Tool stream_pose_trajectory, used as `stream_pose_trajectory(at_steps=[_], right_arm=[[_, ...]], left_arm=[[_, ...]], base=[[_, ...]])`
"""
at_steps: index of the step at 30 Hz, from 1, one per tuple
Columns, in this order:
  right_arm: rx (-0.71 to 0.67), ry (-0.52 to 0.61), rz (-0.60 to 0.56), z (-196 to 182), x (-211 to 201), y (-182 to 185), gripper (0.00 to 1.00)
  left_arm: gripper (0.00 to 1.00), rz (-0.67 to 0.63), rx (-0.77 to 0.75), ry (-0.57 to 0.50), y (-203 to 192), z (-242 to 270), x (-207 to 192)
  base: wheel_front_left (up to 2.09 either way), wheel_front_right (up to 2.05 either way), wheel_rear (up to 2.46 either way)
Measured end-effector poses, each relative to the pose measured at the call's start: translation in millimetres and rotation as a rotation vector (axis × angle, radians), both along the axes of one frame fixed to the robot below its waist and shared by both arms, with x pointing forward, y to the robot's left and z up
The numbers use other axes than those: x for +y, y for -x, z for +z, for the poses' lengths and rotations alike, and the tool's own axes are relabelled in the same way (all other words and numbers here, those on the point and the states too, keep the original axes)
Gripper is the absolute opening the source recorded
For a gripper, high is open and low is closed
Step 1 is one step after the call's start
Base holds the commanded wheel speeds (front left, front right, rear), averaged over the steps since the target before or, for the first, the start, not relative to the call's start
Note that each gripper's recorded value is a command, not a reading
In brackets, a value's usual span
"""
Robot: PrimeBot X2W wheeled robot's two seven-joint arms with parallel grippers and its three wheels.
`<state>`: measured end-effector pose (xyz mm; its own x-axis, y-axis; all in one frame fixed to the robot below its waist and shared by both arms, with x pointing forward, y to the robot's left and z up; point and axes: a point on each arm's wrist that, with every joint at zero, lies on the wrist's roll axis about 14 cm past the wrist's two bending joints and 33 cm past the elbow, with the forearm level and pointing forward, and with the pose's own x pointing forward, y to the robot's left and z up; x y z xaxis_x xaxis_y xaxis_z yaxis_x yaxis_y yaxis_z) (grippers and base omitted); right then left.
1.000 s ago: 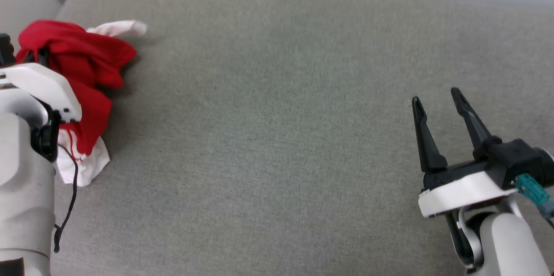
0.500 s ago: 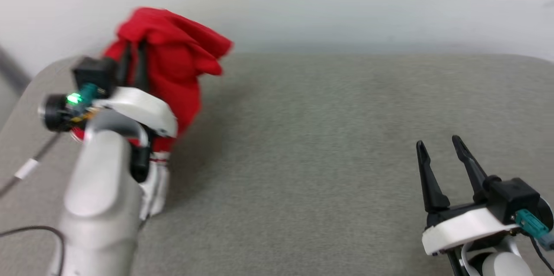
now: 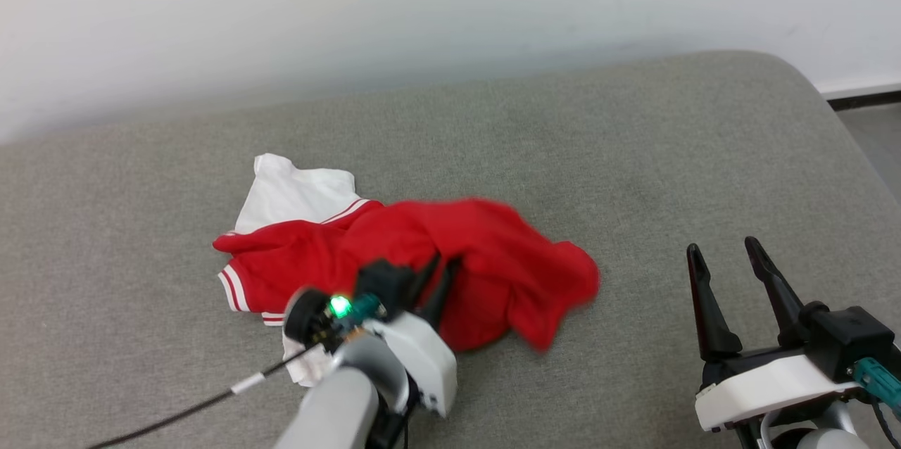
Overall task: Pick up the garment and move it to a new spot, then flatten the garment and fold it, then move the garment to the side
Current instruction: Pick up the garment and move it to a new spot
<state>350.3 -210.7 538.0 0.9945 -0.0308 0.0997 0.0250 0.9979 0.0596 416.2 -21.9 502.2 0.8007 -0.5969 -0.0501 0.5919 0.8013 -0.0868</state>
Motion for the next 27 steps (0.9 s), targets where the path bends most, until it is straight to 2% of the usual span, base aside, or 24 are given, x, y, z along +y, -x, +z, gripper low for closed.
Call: stream_pose_trajectory(at_steps=[4,5,7,10,17,20,27], right_arm=[[0.026,-0.009,0.005,-9.3,1.7,-4.6,1.00],[0.026,-0.015,0.009,-10.3,2.7,-6.3,1.00],[0.029,-0.017,0.019,-11.9,6.0,-10.1,1.00],[0.027,-0.017,0.035,-12.0,10.9,-15.3,1.00],[0.014,-0.009,0.074,-6.1,23.0,-19.0,1.00],[0.012,-0.005,0.087,-3.9,27.1,-18.5,1.00],[0.007,-0.004,0.117,0.6,36.9,-14.8,1.00]], left_arm=[[0.02,-0.084,0.148,-0.069,32.0,-50.5,-15.1],[0.31,-0.098,0.187,-0.074,39.7,-60.7,-16.9],[1.00,-0.119,0.205,-0.086,49.3,-68.9,-19.6],[1.00,-0.111,0.140,-0.043,49.1,-55.0,-21.3],[1.00,0.053,-0.089,0.084,26.9,12.3,3.9],[1.00,0.164,-0.136,0.103,18.3,28.6,33.5],[1.00,0.453,-0.162,0.053,12.6,28.7,133.2]], base=[[0.00,0.00,0.00],[0.00,0.00,0.00],[0.00,0.00,0.00],[0.00,0.00,0.00],[0.00,0.00,0.00],[0.00,0.00,0.00],[0.00,0.00,0.00]])
